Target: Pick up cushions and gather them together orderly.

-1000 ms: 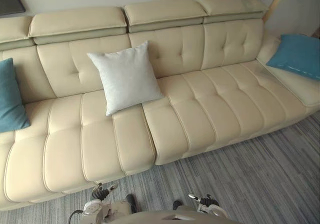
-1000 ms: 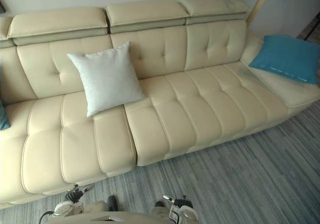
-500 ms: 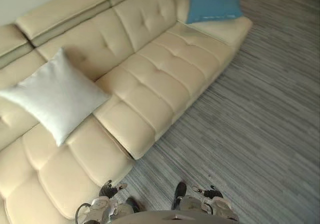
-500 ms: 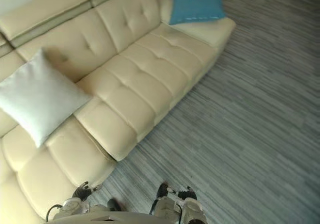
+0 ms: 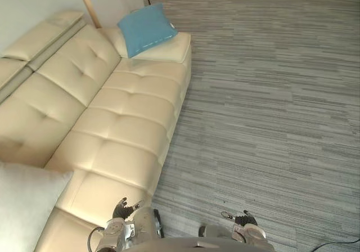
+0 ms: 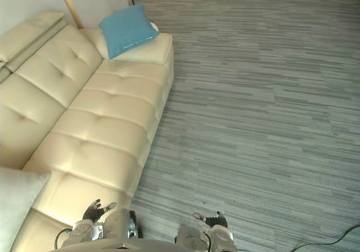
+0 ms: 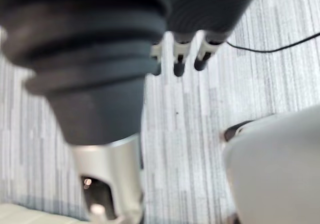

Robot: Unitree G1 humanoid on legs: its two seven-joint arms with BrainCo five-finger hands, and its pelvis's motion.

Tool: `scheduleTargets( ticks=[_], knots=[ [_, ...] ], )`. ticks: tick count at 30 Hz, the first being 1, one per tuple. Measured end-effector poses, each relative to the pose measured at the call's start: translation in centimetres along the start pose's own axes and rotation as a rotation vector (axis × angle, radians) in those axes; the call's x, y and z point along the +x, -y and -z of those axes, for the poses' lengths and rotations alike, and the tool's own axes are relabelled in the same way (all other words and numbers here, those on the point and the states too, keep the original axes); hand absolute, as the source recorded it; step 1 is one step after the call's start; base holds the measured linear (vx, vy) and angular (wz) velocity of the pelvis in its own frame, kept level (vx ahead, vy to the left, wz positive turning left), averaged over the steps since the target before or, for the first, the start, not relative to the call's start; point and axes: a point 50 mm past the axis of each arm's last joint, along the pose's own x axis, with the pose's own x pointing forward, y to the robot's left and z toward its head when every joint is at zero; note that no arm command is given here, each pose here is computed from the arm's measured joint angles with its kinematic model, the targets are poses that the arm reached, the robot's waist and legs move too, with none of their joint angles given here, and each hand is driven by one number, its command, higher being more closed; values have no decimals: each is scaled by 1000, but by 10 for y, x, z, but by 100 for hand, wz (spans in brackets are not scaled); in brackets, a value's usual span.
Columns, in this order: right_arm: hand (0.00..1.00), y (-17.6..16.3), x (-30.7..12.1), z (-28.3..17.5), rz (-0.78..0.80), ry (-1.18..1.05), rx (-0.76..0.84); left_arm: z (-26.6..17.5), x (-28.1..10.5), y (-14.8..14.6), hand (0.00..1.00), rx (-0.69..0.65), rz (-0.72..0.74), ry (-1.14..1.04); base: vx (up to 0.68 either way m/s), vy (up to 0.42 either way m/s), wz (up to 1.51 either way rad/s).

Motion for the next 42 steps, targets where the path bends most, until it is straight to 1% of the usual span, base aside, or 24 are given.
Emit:
scheduleTargets(
  ticks=[3,4,6,12,14,17,19,20,21,24,27,28,29,33,37,42],
  knots=[
    [0,-6,-2,4,-12,-12,17,3,-1,-5,0,-12,-14,-9,488,315,-85],
    [0,-10,-5,13,-18,-37,33,3,0,-10,0,-18,-30,-10,630,309,-65],
    [0,-10,-6,17,-14,-50,50,2,0,-11,0,-24,-35,-9,564,265,-73],
    [0,-12,-4,-3,-27,37,51,7,0,-7,0,5,-23,-36,474,110,-31],
    [0,-14,-2,-7,-34,44,38,13,0,-9,0,1,-35,-66,457,-66,-34],
    [0,-15,0,-21,-41,80,29,10,2,-9,0,33,-29,-64,500,-167,-4],
    [0,-10,2,-15,-28,52,19,9,3,-13,0,55,-35,-73,637,-254,14],
    [0,-9,3,-19,-25,60,16,12,3,-8,0,47,-25,-85,578,-241,-9],
    [0,-7,6,-31,-19,87,16,5,5,-1,0,45,-7,-72,530,-249,-19],
    [0,-3,6,-32,-5,88,32,4,5,1,0,-3,-18,-73,553,-265,-4],
    [0,-8,3,-22,-16,70,26,11,2,-4,0,-103,-59,-82,460,-137,-4],
    [0,-9,3,-21,-17,66,29,14,1,-6,0,-156,-71,-88,413,-74,-21],
    [0,-9,2,-18,-11,58,31,9,1,-9,0,-191,-84,-65,489,-57,-23],
    [0,-18,1,-18,-28,55,33,0,0,-13,0,-207,-95,-8,386,28,-30],
    [0,-17,1,-16,-23,44,34,1,0,-13,0,-208,-95,-8,572,182,-27],
    [0,-23,-1,-4,-28,0,47,7,0,-30,0,-215,-142,-30,675,204,2]
  ],
)
